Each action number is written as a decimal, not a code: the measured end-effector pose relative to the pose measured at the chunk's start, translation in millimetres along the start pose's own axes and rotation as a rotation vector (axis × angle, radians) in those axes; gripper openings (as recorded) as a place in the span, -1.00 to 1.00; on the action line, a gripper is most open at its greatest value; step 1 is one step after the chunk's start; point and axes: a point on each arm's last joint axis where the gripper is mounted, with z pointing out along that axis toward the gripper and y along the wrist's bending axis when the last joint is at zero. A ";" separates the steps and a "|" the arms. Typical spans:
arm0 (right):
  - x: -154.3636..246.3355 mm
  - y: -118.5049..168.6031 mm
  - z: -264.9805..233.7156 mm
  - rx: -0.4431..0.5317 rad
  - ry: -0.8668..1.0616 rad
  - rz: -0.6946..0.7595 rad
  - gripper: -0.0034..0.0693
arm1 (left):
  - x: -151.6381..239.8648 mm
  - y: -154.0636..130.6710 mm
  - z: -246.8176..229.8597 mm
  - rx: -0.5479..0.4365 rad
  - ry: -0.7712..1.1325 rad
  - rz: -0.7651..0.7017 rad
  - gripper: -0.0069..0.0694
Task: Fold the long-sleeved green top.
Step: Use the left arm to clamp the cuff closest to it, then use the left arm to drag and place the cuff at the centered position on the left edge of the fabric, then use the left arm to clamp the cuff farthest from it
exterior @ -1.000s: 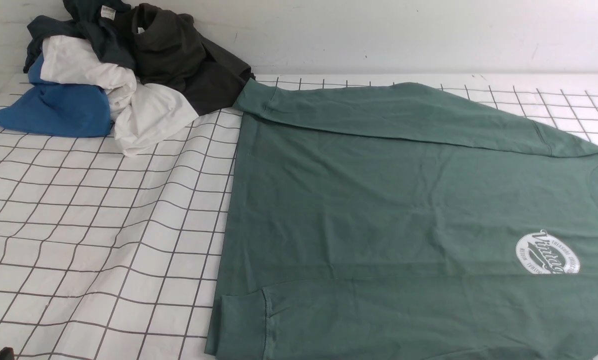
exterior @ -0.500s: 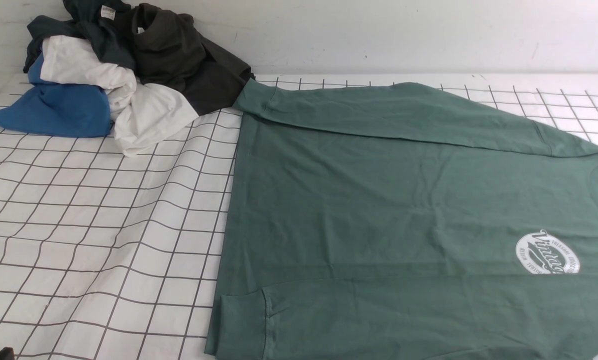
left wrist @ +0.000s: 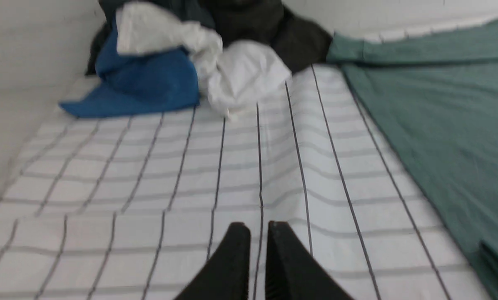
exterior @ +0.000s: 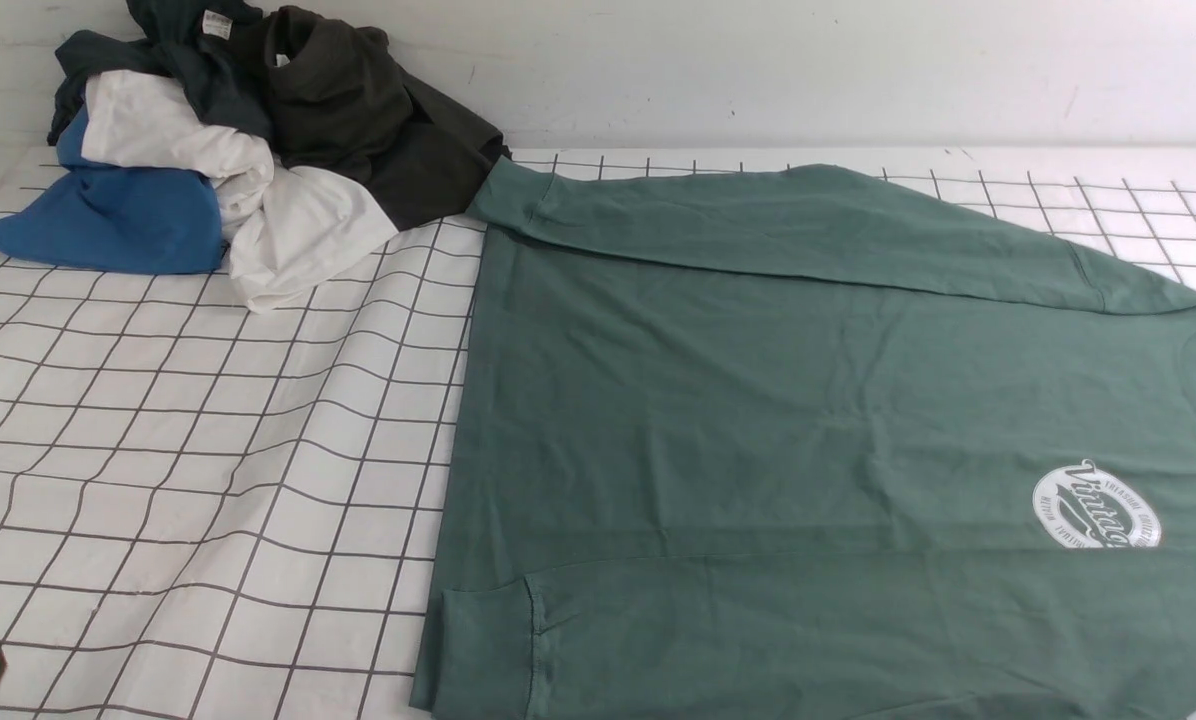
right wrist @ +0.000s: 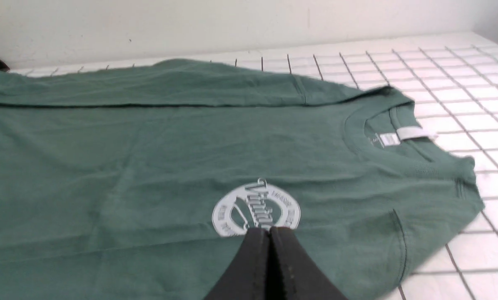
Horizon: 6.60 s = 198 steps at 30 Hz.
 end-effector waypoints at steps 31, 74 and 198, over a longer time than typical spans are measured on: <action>-181.6 8.4 -14.8 -0.037 -0.552 -0.063 -0.94 | -194.4 8.4 48.8 -0.003 -0.219 -0.063 -0.84; -91.2 91.9 153.2 -0.427 0.793 -0.282 -0.94 | -14.0 -137.7 250.0 0.479 1.282 -0.057 -0.82; -86.9 120.4 144.3 -0.546 0.754 -0.421 -0.93 | 23.1 -85.2 557.4 0.227 0.430 -0.237 0.25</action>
